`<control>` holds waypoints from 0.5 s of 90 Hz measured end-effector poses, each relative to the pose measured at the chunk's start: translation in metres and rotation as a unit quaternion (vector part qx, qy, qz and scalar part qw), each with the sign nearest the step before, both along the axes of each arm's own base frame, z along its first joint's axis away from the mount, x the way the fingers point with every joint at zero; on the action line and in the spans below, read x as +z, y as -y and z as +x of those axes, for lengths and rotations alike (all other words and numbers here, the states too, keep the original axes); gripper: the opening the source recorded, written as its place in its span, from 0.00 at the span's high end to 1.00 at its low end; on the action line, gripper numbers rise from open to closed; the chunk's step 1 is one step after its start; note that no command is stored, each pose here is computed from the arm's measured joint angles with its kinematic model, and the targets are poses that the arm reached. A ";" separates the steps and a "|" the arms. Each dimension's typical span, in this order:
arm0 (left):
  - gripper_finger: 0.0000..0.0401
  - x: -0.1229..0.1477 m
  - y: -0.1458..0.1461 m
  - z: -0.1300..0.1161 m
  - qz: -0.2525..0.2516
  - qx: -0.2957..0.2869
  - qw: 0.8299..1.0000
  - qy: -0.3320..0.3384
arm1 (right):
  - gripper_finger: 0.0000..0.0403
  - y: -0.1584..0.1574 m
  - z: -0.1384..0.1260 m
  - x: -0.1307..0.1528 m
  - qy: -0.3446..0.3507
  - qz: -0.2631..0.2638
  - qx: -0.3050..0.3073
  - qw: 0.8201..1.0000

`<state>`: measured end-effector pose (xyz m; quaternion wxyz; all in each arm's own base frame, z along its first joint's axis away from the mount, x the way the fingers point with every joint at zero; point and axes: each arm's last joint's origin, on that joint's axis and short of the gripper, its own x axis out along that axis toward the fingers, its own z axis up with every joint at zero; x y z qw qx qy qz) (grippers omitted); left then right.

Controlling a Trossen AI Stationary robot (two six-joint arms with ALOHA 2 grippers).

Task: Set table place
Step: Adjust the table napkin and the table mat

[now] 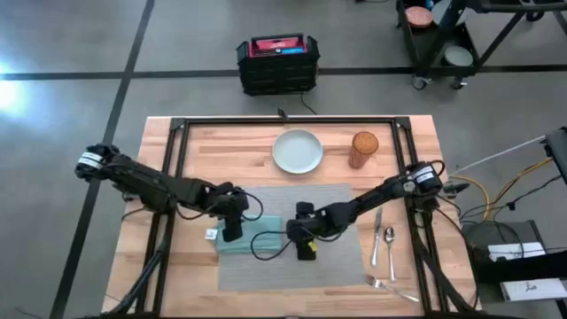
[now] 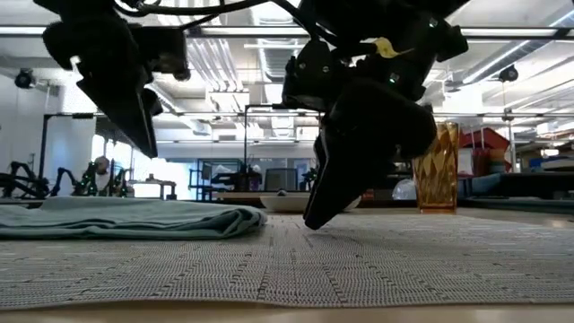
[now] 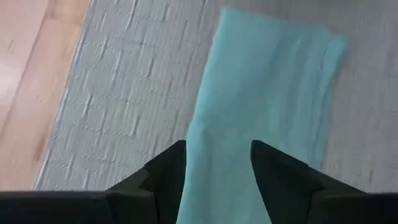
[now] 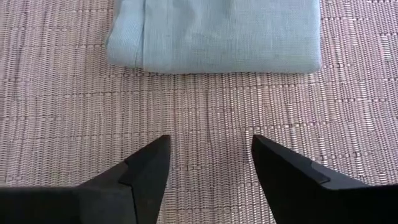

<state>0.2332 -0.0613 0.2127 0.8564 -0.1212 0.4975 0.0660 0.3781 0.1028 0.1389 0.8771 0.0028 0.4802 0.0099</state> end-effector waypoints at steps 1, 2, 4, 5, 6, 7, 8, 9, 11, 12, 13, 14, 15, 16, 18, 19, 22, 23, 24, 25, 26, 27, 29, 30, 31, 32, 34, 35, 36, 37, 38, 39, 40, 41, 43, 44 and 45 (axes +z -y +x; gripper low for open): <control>0.58 0.001 0.001 0.000 -0.002 -0.002 1.000 0.002 | 0.46 0.000 0.000 0.000 0.000 0.000 0.000 1.000; 0.58 0.001 0.002 0.001 -0.004 -0.004 1.000 0.004 | 0.46 0.000 0.000 0.000 0.000 0.000 0.000 1.000; 0.58 0.002 0.003 0.001 -0.008 -0.008 1.000 0.009 | 0.46 0.000 0.000 0.000 0.000 0.000 0.000 1.000; 0.58 0.003 0.004 0.002 -0.009 -0.009 1.000 0.012 | 0.46 0.000 0.000 0.001 0.000 0.000 0.000 1.000; 0.58 0.003 0.005 0.002 -0.010 -0.011 1.000 0.015 | 0.46 0.000 0.000 0.001 0.001 0.001 -0.001 1.000; 0.58 0.004 0.006 0.002 -0.011 -0.013 1.000 0.019 | 0.45 0.000 0.000 0.001 0.001 0.001 -0.002 1.000; 0.58 0.004 0.007 0.003 -0.012 -0.014 1.000 0.021 | 0.45 0.000 0.000 0.002 0.001 0.002 -0.003 1.000; 0.58 0.004 0.008 0.003 -0.013 -0.016 0.999 0.024 | 0.45 0.000 0.000 0.002 0.002 0.003 -0.004 1.000; 0.58 0.005 0.010 0.004 -0.016 -0.020 0.999 0.032 | 0.45 0.000 -0.001 0.004 0.003 0.004 -0.005 1.000; 0.58 0.005 0.011 0.004 -0.017 -0.022 0.999 0.035 | 0.45 0.000 -0.001 0.005 0.004 0.005 -0.006 1.000; 0.58 0.006 0.012 0.004 -0.018 -0.024 0.999 0.038 | 0.45 0.000 -0.001 0.006 0.005 0.006 -0.007 1.000; 0.58 0.006 0.013 0.004 -0.019 -0.026 0.999 0.041 | 0.45 0.000 0.000 0.007 0.006 0.006 -0.007 1.000; 0.58 0.006 0.014 0.004 -0.020 -0.027 0.998 0.043 | 0.45 0.000 0.000 0.008 0.007 0.007 -0.007 1.000; 0.58 0.007 0.016 0.004 -0.020 -0.030 0.998 0.046 | 0.45 0.000 0.000 0.009 0.010 0.008 -0.007 1.000; 0.58 0.007 0.018 0.005 -0.022 -0.033 0.998 0.051 | 0.44 -0.001 0.000 0.013 0.015 0.009 -0.007 1.000; 0.58 0.008 0.019 0.005 -0.023 -0.035 0.998 0.053 | 0.44 -0.001 0.000 0.014 0.017 0.010 -0.007 1.000; 0.59 0.008 0.022 0.005 -0.027 -0.040 0.997 0.060 | 0.44 -0.001 0.000 0.019 0.022 0.012 -0.007 1.000; 0.59 0.009 0.023 0.005 -0.029 -0.041 0.997 0.062 | 0.44 -0.001 0.000 0.021 0.024 0.013 -0.008 1.000; 0.59 0.009 0.025 0.005 -0.030 -0.042 0.997 0.064 | 0.44 -0.001 0.000 0.023 0.027 0.014 -0.008 1.000; 0.59 0.009 0.026 0.004 -0.031 -0.043 0.996 0.066 | 0.44 -0.001 -0.001 0.025 0.030 0.015 -0.009 0.999; 0.60 0.009 0.027 0.004 -0.033 -0.044 0.996 0.068 | 0.44 -0.001 -0.001 0.028 0.033 0.016 -0.009 0.999; 0.60 0.010 0.028 0.004 -0.035 -0.044 0.996 0.071 | 0.44 -0.001 -0.001 0.030 0.036 0.018 -0.009 0.999; 0.60 0.011 0.031 0.004 -0.038 -0.046 0.995 0.076 | 0.44 -0.001 -0.002 0.035 0.040 0.020 -0.011 0.999; 0.60 0.011 0.032 0.004 -0.039 -0.048 0.995 0.079 | 0.44 -0.001 -0.003 0.038 0.042 0.022 -0.012 0.999; 0.61 0.011 0.033 0.004 -0.041 -0.050 0.995 0.082 | 0.44 -0.001 -0.004 0.040 0.043 0.023 -0.013 0.999; 0.61 0.012 0.035 0.004 -0.042 -0.051 0.994 0.084 | 0.44 -0.001 -0.005 0.042 0.044 0.024 -0.013 0.999; 0.61 0.012 0.038 0.004 -0.046 -0.054 0.993 0.091 | 0.45 -0.002 -0.007 0.048 0.045 0.026 -0.014 0.999; 0.61 0.013 0.039 0.004 -0.048 -0.056 0.993 0.095 | 0.45 -0.002 -0.009 0.050 0.045 0.027 -0.015 0.999; 0.62 0.013 0.041 0.005 -0.049 -0.058 0.992 0.098 | 0.45 -0.002 -0.010 0.052 0.043 0.027 -0.015 0.999; 0.62 0.013 0.042 0.005 -0.051 -0.059 0.992 0.101 | 0.45 -0.002 -0.012 0.054 0.041 0.027 -0.015 0.999; 0.62 0.013 0.043 0.006 -0.053 -0.061 0.991 0.105 | 0.45 -0.002 -0.013 0.055 0.039 0.026 -0.016 0.999; 0.62 0.012 0.045 0.006 -0.055 -0.063 0.991 0.108 | 0.45 -0.003 -0.015 0.057 0.037 0.027 -0.017 0.999; 0.63 0.012 0.046 0.007 -0.056 -0.065 0.990 0.110 | 0.45 -0.003 -0.016 0.058 0.035 0.027 -0.017 0.999; 0.63 0.012 0.048 0.007 -0.057 -0.067 0.990 0.113 | 0.46 -0.004 -0.017 0.059 0.033 0.028 -0.017 0.999; 0.64 0.011 0.052 0.008 -0.059 -0.073 0.989 0.116 | 0.46 -0.006 -0.020 0.061 0.031 0.028 -0.016 0.999; 0.64 0.010 0.054 0.008 -0.060 -0.076 0.988 0.117 | 0.46 -0.006 -0.021 0.062 0.029 0.029 -0.016 0.999; 0.64 0.009 0.055 0.009 -0.061 -0.077 0.988 0.118 | 0.46 -0.007 -0.023 0.063 0.028 0.029 -0.015 0.999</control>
